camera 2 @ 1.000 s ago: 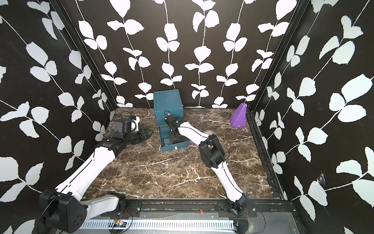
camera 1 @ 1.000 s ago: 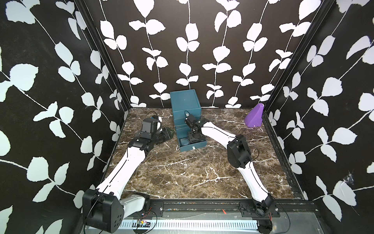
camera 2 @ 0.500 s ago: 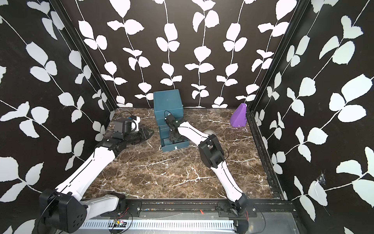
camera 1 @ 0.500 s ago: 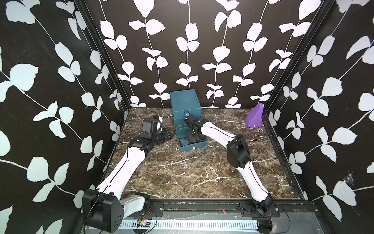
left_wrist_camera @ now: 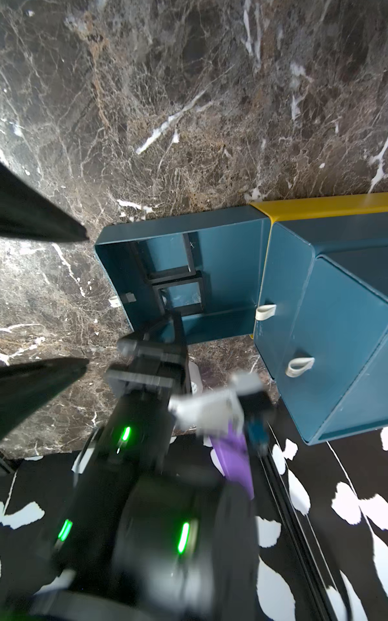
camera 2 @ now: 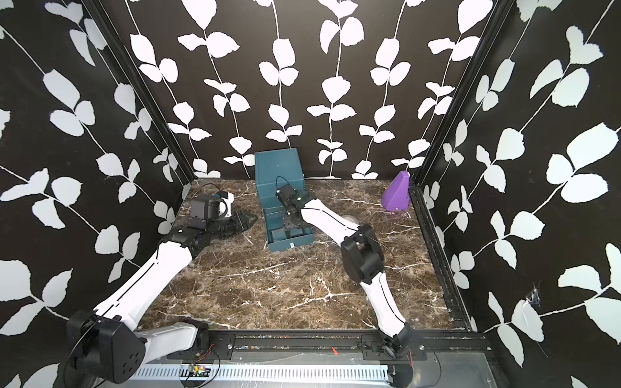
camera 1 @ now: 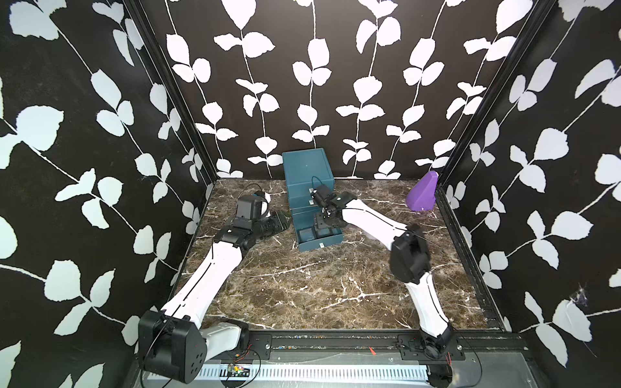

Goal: Place the brooch boxes into the drawer by color
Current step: Place the brooch box in the drawer, then close the drawer in the storage box.

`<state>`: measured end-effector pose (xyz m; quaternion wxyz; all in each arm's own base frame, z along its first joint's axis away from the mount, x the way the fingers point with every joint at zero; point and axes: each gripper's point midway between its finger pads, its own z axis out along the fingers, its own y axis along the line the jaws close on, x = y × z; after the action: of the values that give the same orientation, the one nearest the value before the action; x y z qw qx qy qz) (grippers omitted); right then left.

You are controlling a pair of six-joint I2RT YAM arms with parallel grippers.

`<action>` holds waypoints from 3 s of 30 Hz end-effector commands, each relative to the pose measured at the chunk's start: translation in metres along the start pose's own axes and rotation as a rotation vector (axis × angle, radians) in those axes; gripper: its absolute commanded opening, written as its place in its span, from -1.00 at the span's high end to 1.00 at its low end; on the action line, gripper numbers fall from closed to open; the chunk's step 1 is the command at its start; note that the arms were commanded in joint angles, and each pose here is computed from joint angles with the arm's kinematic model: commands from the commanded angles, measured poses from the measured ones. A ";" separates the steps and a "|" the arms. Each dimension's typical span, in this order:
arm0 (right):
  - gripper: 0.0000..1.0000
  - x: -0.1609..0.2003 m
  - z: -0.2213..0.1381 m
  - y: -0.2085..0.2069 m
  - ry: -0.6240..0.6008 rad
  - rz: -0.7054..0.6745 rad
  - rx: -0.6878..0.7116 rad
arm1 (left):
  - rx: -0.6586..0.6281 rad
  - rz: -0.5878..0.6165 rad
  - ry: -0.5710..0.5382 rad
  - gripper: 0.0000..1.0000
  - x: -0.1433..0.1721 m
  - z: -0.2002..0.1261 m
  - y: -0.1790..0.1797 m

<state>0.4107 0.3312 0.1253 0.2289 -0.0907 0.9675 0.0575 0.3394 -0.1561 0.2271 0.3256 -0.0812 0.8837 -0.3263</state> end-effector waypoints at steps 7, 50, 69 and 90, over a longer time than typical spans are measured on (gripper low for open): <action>-0.34 0.026 -0.049 0.015 -0.002 0.382 -0.352 | 0.043 0.004 -0.058 -0.23 -0.058 0.002 -0.024; 0.13 0.086 0.042 0.025 0.146 1.005 -0.660 | -0.004 -0.033 0.004 0.30 -0.144 0.113 0.004; 0.52 0.047 0.048 0.036 -0.094 1.065 -0.781 | 0.020 -0.029 0.027 0.41 -0.139 0.116 0.002; 1.00 -0.002 0.062 0.035 -0.221 1.148 -0.789 | 0.021 -0.022 0.046 0.44 -0.135 0.117 0.003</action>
<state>0.4166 0.3746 0.0635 0.2073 0.3295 0.7684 0.5079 0.5248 -0.1633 0.2409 0.3278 -0.0851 0.8767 -0.3417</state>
